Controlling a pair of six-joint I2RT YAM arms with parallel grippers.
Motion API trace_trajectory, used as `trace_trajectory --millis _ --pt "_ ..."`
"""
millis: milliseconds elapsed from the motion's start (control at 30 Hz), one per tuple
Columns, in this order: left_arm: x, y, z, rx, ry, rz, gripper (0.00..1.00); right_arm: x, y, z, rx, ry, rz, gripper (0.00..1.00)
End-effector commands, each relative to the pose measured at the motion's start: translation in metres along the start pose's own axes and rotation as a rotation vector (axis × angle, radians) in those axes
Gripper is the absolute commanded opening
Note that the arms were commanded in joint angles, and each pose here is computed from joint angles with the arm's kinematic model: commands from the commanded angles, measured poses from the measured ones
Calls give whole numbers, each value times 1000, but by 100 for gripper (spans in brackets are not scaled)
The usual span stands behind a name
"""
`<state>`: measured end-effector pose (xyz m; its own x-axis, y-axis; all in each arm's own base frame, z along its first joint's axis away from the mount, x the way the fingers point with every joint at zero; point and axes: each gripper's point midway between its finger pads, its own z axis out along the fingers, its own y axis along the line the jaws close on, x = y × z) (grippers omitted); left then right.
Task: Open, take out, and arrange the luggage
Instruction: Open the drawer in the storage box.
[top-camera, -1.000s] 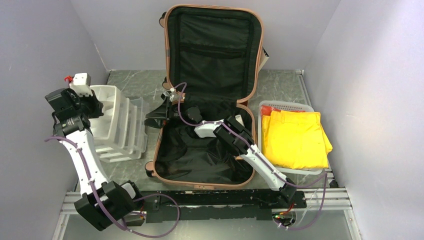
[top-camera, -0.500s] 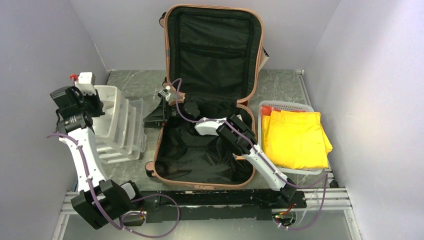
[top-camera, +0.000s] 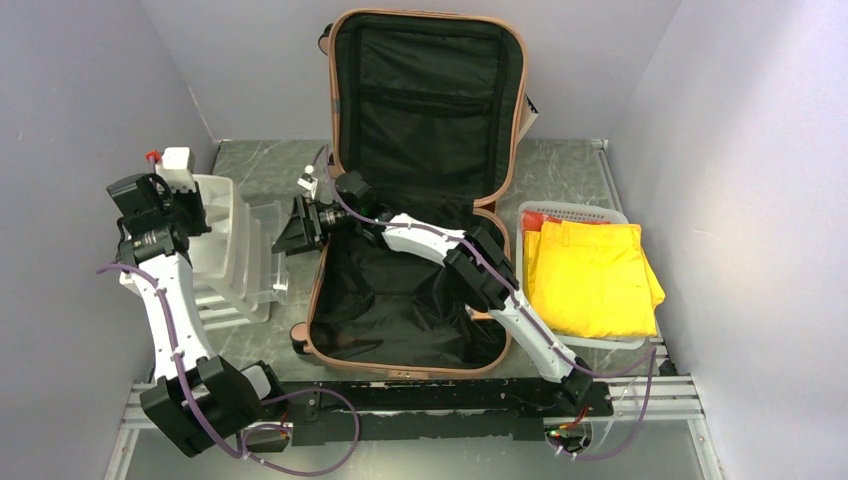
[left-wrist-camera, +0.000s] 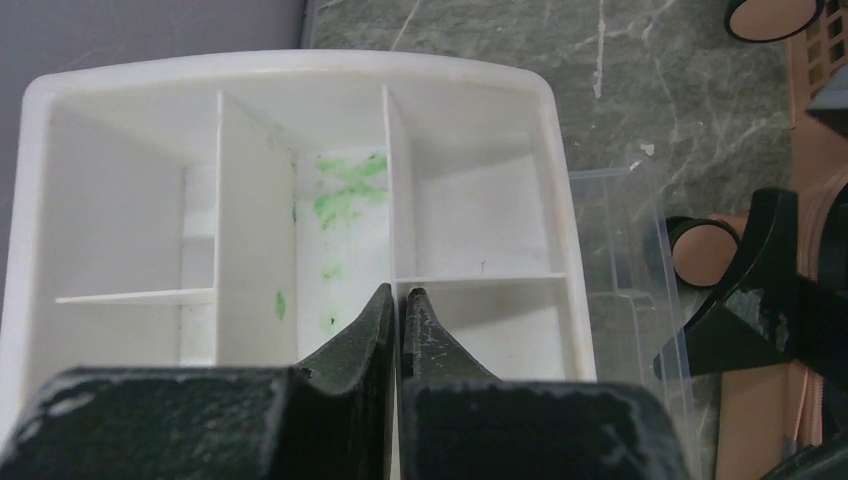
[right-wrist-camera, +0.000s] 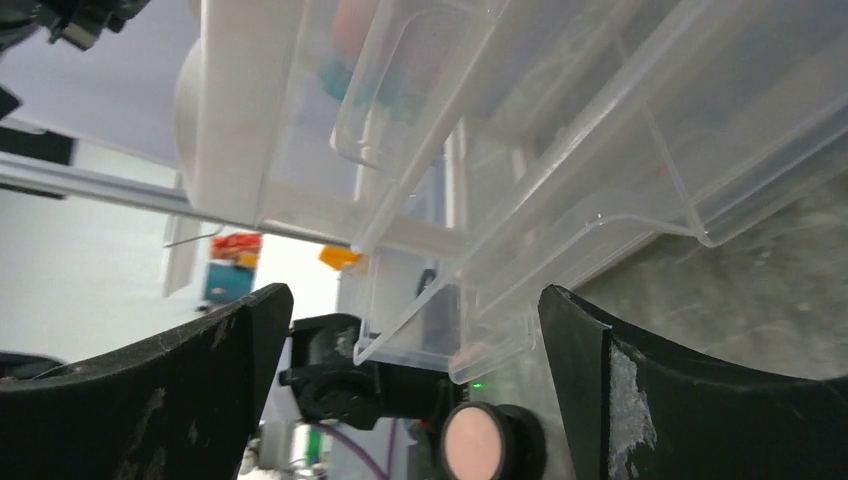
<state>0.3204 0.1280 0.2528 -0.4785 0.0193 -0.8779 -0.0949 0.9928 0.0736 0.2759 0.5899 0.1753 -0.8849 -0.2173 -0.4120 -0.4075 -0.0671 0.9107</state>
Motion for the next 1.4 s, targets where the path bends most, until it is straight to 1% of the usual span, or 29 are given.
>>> trace_trajectory --millis 0,200,300,367,433,567,633,733,767,900,967,1000,1033,1100,1167,1200,1300,1367 --pt "-35 20 -6 -93 -127 105 5 -50 22 -25 145 -49 -318 100" --pt "-33 18 -7 -93 -124 103 5 -55 0 -24 263 -25 -542 100" --pt "-33 18 -8 -94 -123 104 5 -58 4 -24 273 -13 -618 100" --pt "-33 17 -8 -93 -124 107 5 -63 23 -26 240 -8 -670 100" --pt "-32 17 -9 -92 -124 108 5 -71 55 -30 208 -9 -750 100" --pt "-29 15 -7 -83 -124 103 5 -82 115 -53 228 3 -937 100" --pt "-27 13 -7 -78 -121 99 5 -79 131 -70 275 44 -1032 100" --pt "-24 10 -8 -67 -121 102 5 -59 133 -113 371 161 -1144 100" --pt "-23 9 -9 -64 -123 106 9 -49 127 -130 409 215 -1173 100" --pt "-24 7 -12 -59 -132 114 38 9 100 -212 575 516 -1249 100" --pt "-23 4 -14 -49 -132 112 52 36 86 -256 656 656 -1238 100" --pt "-23 3 -15 -45 -133 111 58 46 86 -280 703 691 -1222 100" --pt "-21 2 -16 -42 -128 109 66 57 82 -299 728 725 -1191 100" --pt "-21 -2 -20 -31 -127 106 78 78 77 -328 756 784 -1139 100" --pt "-20 -6 -23 -16 -125 107 93 103 71 -350 766 845 -1084 100" --pt "-19 -9 -25 -4 -120 109 96 116 67 -358 768 876 -1064 100" --pt "-15 -15 -30 27 -101 116 96 154 58 -375 737 962 -1021 100" --pt "-11 -20 -33 52 -88 124 96 168 51 -384 753 990 -1014 100"
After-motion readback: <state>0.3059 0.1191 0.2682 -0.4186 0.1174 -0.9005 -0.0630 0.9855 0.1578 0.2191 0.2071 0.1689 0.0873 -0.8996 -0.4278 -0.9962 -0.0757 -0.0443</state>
